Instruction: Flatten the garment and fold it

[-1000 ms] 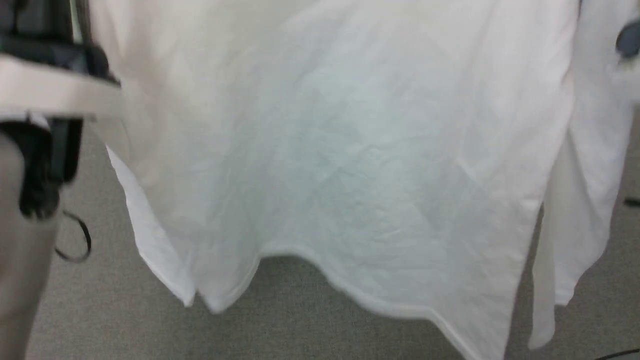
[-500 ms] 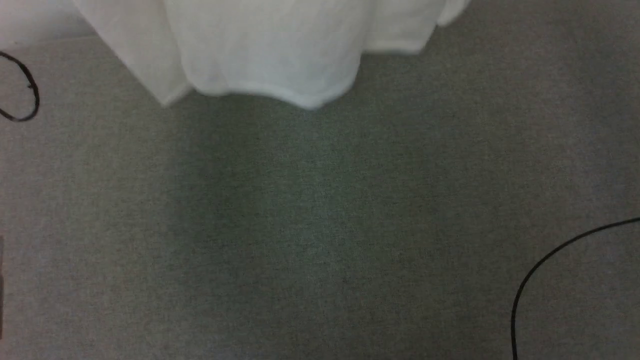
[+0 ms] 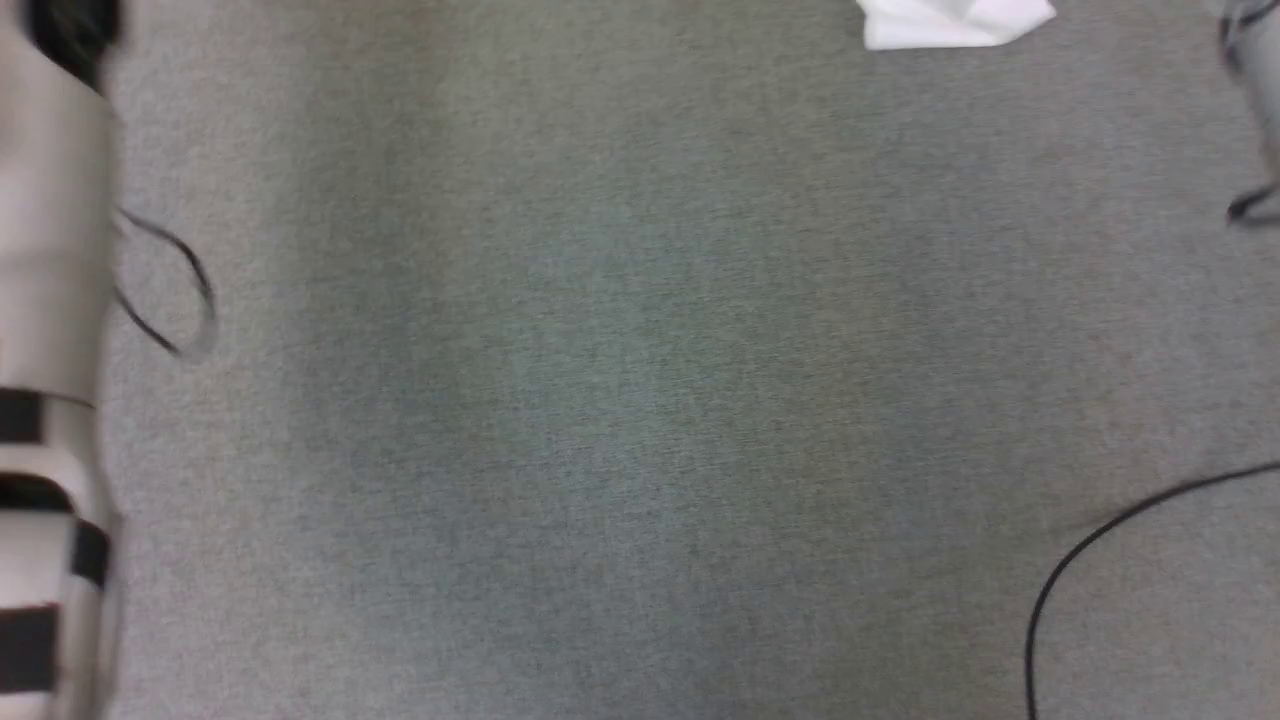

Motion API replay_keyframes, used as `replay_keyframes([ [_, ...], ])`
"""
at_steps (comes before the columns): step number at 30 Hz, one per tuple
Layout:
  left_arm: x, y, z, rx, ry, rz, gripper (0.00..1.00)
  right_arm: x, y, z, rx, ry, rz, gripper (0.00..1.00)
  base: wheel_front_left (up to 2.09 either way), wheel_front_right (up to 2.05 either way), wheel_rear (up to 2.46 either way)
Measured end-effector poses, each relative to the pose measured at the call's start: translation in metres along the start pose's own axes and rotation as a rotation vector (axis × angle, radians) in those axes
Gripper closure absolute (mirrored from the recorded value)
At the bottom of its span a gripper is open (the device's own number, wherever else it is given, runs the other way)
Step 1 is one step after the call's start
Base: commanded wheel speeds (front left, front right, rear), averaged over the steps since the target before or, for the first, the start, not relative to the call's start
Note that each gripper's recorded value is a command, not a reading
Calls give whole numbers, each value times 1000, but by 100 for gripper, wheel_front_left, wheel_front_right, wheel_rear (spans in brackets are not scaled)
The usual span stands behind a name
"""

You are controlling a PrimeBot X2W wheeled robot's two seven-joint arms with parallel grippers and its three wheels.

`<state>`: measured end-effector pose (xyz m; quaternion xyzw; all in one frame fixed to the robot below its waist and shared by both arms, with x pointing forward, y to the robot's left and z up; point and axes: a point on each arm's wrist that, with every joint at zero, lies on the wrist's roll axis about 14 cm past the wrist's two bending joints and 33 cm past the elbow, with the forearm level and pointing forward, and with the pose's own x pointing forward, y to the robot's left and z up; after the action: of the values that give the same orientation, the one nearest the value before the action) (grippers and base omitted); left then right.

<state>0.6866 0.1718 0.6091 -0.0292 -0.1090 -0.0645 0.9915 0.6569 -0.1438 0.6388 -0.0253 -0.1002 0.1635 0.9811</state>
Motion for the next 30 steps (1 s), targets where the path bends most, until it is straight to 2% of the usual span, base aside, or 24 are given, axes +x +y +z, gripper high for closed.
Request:
replay_keyframes([
  [7,-48,9,-82,-105,205,67,100,-26,25,-85,88,196,26,100,0,0,0],
  [12,-94,5,-107,-172,279,95,100,-70,41,-122,162,283,23,100,0,0,0],
  [13,-118,6,-113,-195,294,109,100,-90,50,-130,187,301,29,100,0,0,0],
  [20,-224,-15,-135,-236,389,103,100,-168,61,-135,244,323,10,100,0,0,0],
  [30,-313,-30,-84,-218,382,123,100,-258,68,-100,264,248,-59,100,0,0,0],
])
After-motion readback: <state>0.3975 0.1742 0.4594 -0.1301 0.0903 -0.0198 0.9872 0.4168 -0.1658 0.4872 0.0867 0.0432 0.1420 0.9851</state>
